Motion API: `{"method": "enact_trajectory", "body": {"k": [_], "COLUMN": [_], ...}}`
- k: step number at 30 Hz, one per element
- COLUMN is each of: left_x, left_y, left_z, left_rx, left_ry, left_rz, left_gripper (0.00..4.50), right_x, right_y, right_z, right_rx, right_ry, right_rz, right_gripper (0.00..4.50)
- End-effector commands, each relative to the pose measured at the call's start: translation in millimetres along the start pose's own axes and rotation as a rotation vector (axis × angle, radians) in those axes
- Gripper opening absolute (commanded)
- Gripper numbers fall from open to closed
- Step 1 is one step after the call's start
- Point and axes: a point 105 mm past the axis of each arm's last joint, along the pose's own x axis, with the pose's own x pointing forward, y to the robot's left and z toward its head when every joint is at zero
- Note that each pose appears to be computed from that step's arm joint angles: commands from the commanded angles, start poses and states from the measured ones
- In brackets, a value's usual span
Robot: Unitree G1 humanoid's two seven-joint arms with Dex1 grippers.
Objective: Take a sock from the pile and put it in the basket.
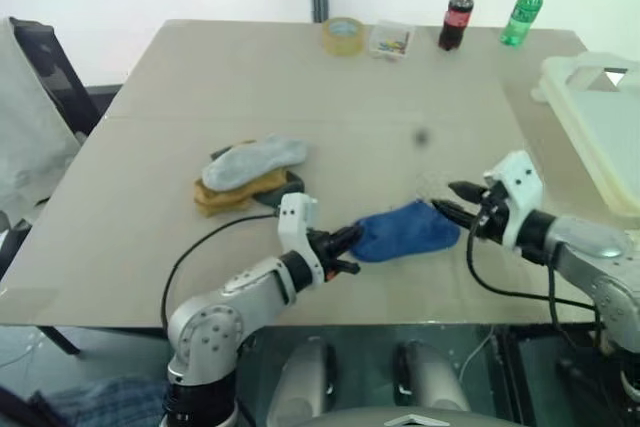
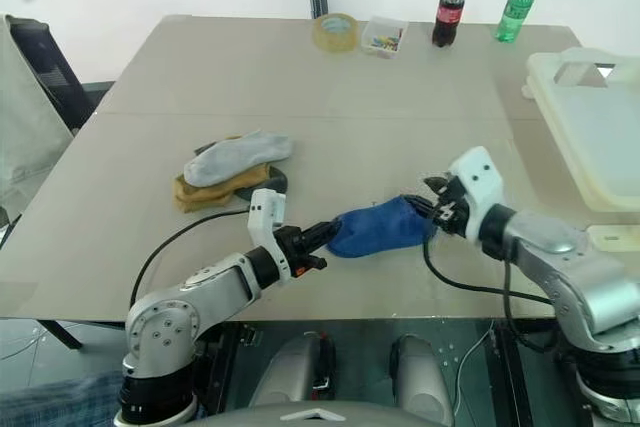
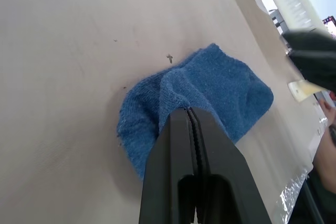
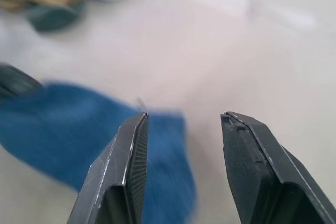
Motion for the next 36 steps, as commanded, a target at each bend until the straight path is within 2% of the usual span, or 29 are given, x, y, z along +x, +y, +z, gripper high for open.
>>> {"method": "enact_trajectory", "body": {"k": [1,5,8,10,14,17,22,26,27,29,34,36], "left_x": [0.5,1.6,4.7,8.2,17.4,24.4,37.2,40.3,38.1,31.8,14.9,9.1], "left_y": [-5.2,0.0,14.7,25.1,47.9,54.1,49.7,46.3,43.7,42.4,48.3,54.7], "left_z": [6.1,8.9,13.6,17.8,22.0,30.4,44.4,47.5,47.9,48.9,40.3,37.4], "left_rx": [-0.006,0.023,0.062,0.066,0.106,0.115,0.201,0.207,0.167,0.097,-0.104,-0.162], "left_ry": [-0.024,-0.022,-0.015,-0.020,-0.017,-0.038,-0.038,-0.035,-0.039,-0.052,0.004,0.031], "left_rz": [-0.022,-0.010,0.040,0.073,0.157,0.172,0.126,0.083,0.052,0.014,-0.060,-0.064], "left_gripper": [0.00,0.00,0.00,0.00,0.00,0.00,0.00,0.00,0.43,0.79,2.60,2.60], "right_x": [12.4,20.6,18.5,19.5,29.7,38.1,45.8,45.5,44.4,42.9,40.7,40.8], "right_y": [15.4,6.6,3.4,4.6,0.4,2.1,1.6,2.3,1.8,2.6,5.5,8.3], "right_z": [-22.4,-77.8,-95.1,-91.3,-80.0,-75.2,-72.0,-71.9,-71.7,-70.2,-72.1,-76.0], "right_rx": [-0.062,0.017,0.059,0.103,0.314,0.417,0.443,0.429,0.417,0.408,0.384,0.379], "right_ry": [0.044,0.222,0.293,0.284,0.246,0.231,0.229,0.231,0.228,0.217,0.225,0.240], "right_rz": [0.073,-0.009,-0.046,-0.058,-0.186,-0.232,-0.287,-0.299,-0.305,-0.305,-0.299,-0.290], "right_gripper": [2.22,2.22,2.22,2.22,2.22,2.22,2.22,2.22,2.29,2.29,2.29,2.29]}}
